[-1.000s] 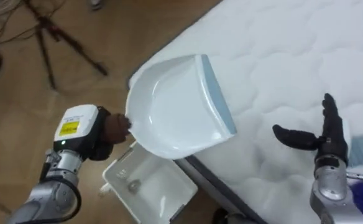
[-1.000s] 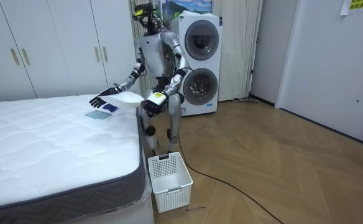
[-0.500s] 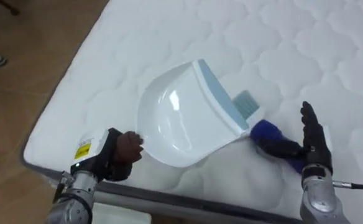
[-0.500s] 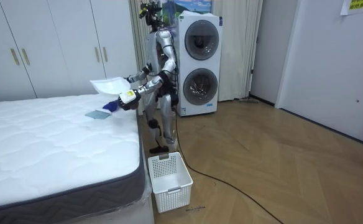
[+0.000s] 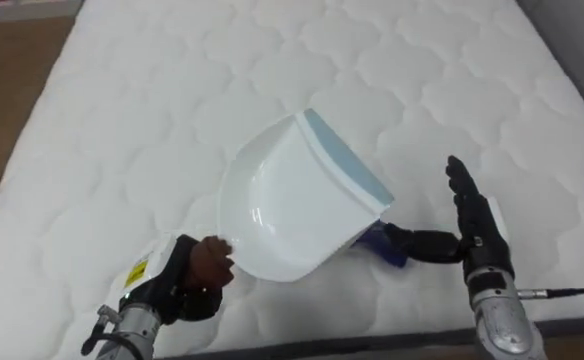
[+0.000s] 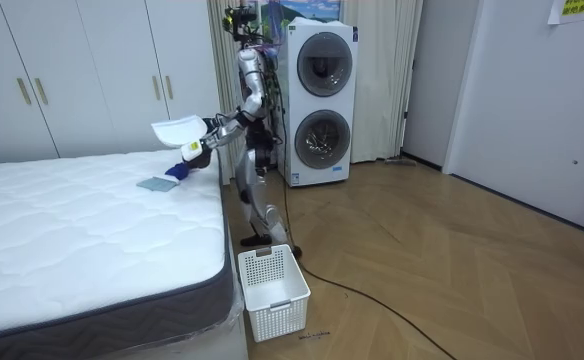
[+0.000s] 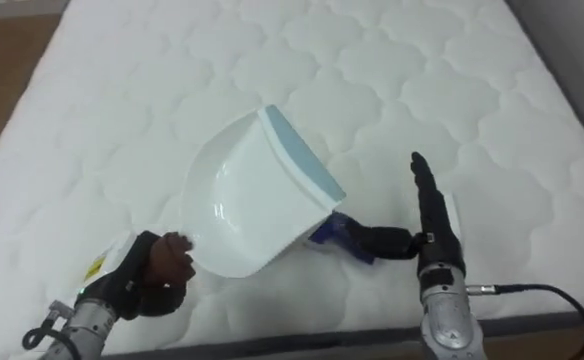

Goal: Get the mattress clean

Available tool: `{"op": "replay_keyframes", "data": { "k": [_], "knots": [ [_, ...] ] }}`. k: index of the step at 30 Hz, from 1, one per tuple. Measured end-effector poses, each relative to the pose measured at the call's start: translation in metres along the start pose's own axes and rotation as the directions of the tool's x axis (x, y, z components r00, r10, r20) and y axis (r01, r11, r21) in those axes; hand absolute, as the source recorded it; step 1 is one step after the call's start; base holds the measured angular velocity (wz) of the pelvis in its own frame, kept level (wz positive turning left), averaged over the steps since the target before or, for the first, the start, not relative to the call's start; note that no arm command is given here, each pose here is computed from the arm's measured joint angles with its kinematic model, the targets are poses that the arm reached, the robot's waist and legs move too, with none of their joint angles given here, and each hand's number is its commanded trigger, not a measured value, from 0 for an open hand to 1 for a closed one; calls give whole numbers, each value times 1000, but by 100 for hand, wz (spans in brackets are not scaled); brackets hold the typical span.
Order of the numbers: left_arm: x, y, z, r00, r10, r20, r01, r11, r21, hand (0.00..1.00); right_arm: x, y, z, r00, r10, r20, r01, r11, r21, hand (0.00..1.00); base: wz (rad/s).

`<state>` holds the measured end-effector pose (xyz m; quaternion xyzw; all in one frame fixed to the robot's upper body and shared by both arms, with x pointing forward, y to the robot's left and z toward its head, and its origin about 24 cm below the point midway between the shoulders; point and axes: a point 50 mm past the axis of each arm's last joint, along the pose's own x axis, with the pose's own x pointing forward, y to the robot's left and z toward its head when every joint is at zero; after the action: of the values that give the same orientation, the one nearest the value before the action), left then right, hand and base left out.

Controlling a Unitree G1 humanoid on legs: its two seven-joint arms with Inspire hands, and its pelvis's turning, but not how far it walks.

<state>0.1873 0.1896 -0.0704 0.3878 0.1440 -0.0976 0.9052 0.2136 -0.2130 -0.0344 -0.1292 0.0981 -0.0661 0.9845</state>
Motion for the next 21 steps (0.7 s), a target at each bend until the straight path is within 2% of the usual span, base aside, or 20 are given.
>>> {"op": "replay_keyframes", "data": {
  "k": [9, 21],
  "knots": [
    [-14, -18, -10, 998, -43, -54, 39, 997, -68, 0, -20, 6, -23, 996, 16, -90, -16, 1000, -3, 0, -13],
    [-19, -18, -32, 985, -56, -164, 43, 996, -77, 0, -34, 2, -63, 960, 35, -279, -54, 997, -58, 0, -19]
  ]
}}
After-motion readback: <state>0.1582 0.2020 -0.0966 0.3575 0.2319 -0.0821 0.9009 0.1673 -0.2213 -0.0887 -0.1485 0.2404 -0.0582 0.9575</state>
